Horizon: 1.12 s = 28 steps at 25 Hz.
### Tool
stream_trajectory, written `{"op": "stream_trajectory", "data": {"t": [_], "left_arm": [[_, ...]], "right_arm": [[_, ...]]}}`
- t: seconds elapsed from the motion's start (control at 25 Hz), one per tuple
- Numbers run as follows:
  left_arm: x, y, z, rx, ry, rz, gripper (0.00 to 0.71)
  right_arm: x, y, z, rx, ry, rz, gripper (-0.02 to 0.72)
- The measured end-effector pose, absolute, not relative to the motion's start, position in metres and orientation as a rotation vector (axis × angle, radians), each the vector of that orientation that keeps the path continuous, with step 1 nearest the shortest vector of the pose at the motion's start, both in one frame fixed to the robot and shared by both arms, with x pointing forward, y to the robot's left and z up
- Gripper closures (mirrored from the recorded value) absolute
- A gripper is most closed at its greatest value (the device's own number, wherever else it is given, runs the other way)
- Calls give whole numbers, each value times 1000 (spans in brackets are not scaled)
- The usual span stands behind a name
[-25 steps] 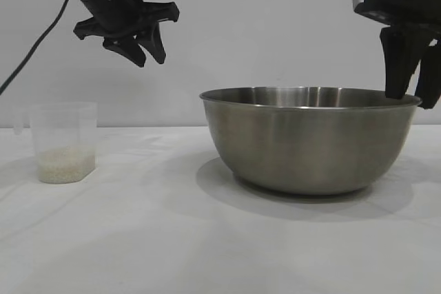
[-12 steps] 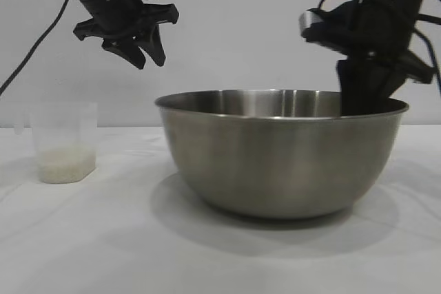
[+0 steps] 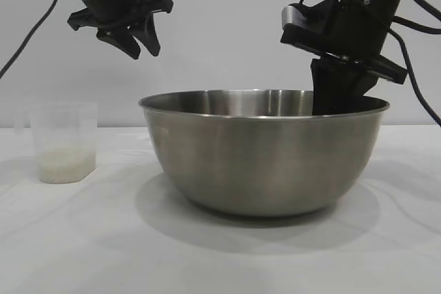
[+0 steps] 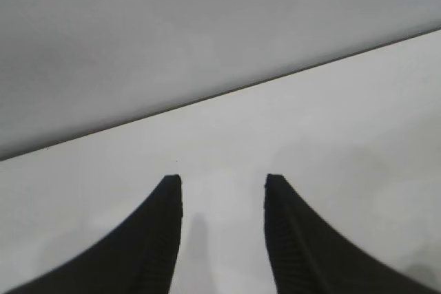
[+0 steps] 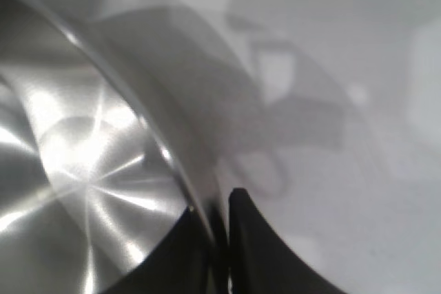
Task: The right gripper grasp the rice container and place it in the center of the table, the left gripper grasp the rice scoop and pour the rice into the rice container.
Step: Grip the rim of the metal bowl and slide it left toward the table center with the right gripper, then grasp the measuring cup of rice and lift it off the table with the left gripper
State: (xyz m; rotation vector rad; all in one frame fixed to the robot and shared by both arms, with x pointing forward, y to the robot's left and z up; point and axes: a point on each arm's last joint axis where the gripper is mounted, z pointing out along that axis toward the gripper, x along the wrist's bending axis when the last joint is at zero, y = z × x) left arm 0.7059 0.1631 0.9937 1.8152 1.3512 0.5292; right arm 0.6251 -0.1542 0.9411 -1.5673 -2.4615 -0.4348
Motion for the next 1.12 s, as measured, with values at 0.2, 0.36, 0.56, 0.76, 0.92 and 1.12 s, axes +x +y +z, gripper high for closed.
{"op": "stream_trajectory", "data": {"t": [0.2,0.36,0.56,0.76,0.92,1.12], "left_arm": [[705,163,993,1823,1353,519,473],[705,163,993,1823,1353,519,473],[705,163,993,1824,1352,520,473],[705,163,995,1822,1349,522,473],[703,163,1002,1815,1338,534,473],[703,164,1003,1816,1335,537,473]], "right_arm": [[631,-151,945,-1560,-2462,-469,554],[635,-149,956,-1524,-2477,-483,327],[634,-152,974,-1513,-2538,-500,258],[622,-160,1018,-1559,-2672,-725,274],[583,-178,1020,-1668,-2748,-918,274],[511,-207,1025,-1784,-2803,-1137,274]]}}
